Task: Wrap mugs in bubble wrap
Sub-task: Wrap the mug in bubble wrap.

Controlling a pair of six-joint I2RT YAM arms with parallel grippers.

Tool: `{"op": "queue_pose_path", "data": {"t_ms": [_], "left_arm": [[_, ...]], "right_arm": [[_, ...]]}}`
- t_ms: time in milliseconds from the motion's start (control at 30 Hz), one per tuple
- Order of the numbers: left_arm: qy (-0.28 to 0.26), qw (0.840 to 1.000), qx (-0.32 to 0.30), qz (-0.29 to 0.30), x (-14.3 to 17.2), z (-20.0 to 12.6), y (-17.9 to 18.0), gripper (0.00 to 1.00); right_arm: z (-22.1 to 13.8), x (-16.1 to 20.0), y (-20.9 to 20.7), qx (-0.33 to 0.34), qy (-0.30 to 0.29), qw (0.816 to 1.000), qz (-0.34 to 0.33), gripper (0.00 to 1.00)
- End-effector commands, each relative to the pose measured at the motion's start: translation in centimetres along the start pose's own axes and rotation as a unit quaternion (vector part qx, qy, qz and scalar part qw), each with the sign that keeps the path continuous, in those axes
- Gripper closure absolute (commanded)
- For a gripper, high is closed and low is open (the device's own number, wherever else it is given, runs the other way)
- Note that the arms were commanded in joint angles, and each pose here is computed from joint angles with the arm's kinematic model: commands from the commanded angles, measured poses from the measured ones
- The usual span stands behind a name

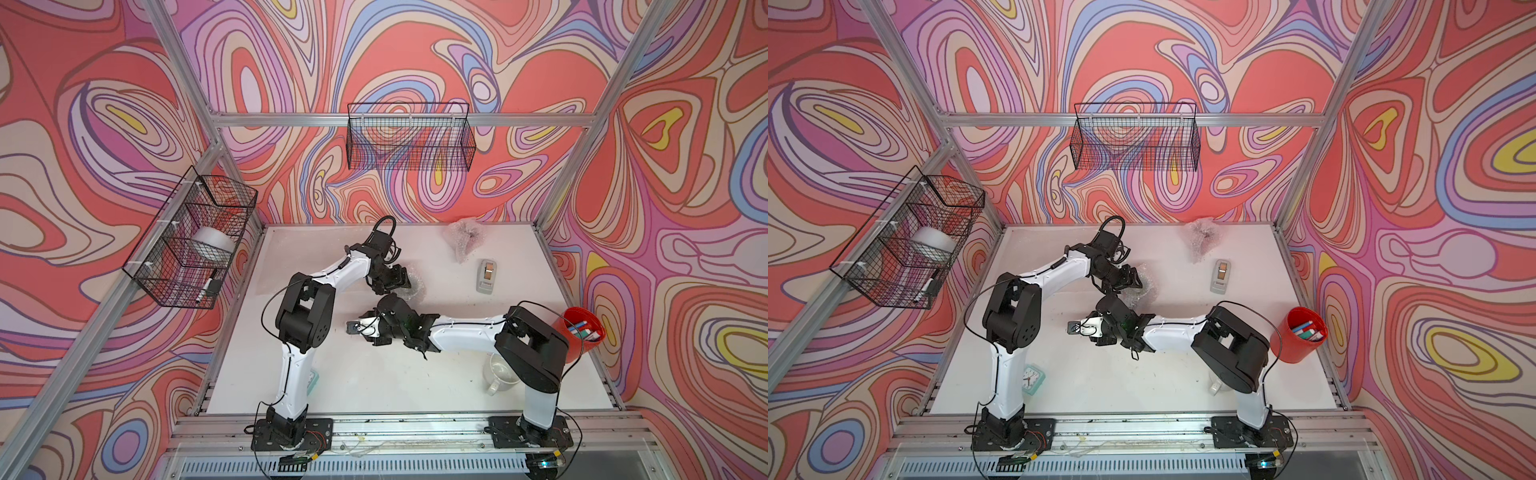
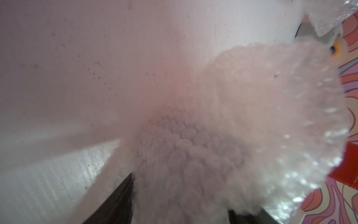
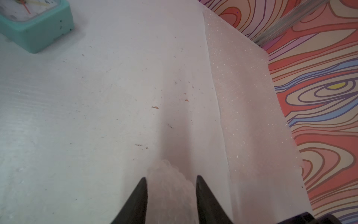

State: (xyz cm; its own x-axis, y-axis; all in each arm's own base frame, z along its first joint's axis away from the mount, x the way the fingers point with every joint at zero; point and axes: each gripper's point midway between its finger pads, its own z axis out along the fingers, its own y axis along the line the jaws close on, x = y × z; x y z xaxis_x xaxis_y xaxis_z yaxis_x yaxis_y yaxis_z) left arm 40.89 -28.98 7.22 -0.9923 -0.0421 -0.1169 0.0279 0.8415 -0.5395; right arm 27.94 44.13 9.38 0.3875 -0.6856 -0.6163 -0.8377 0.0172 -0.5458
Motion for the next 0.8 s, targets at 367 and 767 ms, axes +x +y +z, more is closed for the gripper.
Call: {"op": "queue_pose_path", "data": {"t_ms": [367,767], "left_arm": [[0.018,1.0,-0.002,-0.005,0.5,0.7,0.5,0.27],[0.017,1.0,-0.004,-0.011,0.4,0.7,1.0,0.28]], "right_arm": [[1.2,0.8,0.5,-0.05,0.052,0.995,-0.067,0.57],[-0.4,-0.3,-0.5,-0.039,0.04,0.998,-0.027,1.0]]}}
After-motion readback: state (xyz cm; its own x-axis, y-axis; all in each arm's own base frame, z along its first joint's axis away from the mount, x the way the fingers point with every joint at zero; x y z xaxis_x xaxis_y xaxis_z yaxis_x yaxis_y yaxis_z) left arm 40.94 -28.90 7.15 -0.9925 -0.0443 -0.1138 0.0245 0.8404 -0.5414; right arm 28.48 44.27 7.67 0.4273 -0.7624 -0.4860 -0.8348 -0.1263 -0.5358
